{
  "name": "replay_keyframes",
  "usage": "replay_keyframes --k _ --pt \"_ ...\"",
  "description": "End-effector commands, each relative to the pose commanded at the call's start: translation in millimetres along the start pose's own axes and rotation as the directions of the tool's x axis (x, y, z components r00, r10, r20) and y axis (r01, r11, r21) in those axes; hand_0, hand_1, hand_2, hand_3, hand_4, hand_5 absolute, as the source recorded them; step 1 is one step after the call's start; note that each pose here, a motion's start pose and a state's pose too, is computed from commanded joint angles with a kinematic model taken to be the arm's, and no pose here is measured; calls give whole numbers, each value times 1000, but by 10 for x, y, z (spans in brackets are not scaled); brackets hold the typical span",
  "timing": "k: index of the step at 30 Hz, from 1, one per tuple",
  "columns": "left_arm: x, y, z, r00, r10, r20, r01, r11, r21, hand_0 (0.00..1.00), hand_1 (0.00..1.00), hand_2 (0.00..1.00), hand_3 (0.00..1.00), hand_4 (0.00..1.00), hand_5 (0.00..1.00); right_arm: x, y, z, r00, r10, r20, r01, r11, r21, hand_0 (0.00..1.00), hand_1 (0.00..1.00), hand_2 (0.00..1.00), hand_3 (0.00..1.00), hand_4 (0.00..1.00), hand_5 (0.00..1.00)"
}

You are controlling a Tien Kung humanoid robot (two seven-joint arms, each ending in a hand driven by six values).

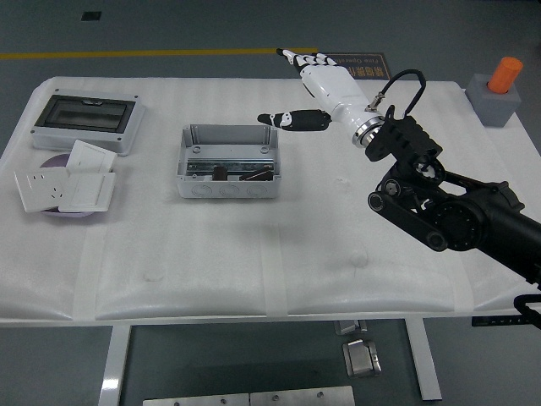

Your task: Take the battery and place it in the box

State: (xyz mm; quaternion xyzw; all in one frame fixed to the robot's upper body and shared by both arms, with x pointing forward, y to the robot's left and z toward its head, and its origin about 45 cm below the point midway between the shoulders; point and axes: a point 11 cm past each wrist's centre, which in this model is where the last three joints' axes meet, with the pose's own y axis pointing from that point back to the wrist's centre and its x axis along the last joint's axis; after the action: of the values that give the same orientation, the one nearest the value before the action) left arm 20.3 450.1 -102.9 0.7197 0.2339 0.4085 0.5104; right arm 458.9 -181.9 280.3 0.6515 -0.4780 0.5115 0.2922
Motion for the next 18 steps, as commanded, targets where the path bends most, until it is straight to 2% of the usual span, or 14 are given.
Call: replay_keyframes --k 2,6,7,10,13,14,18 --pt "-29 0 -34 1000 -5 -2 5 1000 7 594 617 436 609 454 532 65 67 113 1000 20 10 -20 999 -27 998 923 906 998 998 772" --pt "-98 2 -110 1000 -15 -7 15 1000 21 594 617 436 609 454 532 129 233 411 998 54 39 -50 993 -107 998 923 906 998 998 772" --pt "-114 3 -128 1000 -17 -9 17 1000 25 595 617 436 610 452 529 133 277 480 997 63 47 -57 990 -126 985 810 789 899 998 748" --pt "-154 5 -164 1000 -22 -14 23 999 32 595 617 436 610 452 529 142 376 631 994 89 67 -76 982 -172 985 810 789 899 998 748" --pt "-198 8 -192 999 -29 -20 29 999 36 595 617 436 610 452 529 135 506 780 989 117 89 -96 972 -216 985 810 789 899 998 748" --pt "-211 9 -199 999 -31 -21 31 999 37 594 616 436 610 453 527 115 555 820 988 121 96 -96 969 -227 948 709 691 799 998 698" --pt "-233 11 -225 999 -34 -24 35 998 42 594 616 436 610 453 527 -8 719 901 986 113 119 -81 964 -253 948 709 691 799 998 698"
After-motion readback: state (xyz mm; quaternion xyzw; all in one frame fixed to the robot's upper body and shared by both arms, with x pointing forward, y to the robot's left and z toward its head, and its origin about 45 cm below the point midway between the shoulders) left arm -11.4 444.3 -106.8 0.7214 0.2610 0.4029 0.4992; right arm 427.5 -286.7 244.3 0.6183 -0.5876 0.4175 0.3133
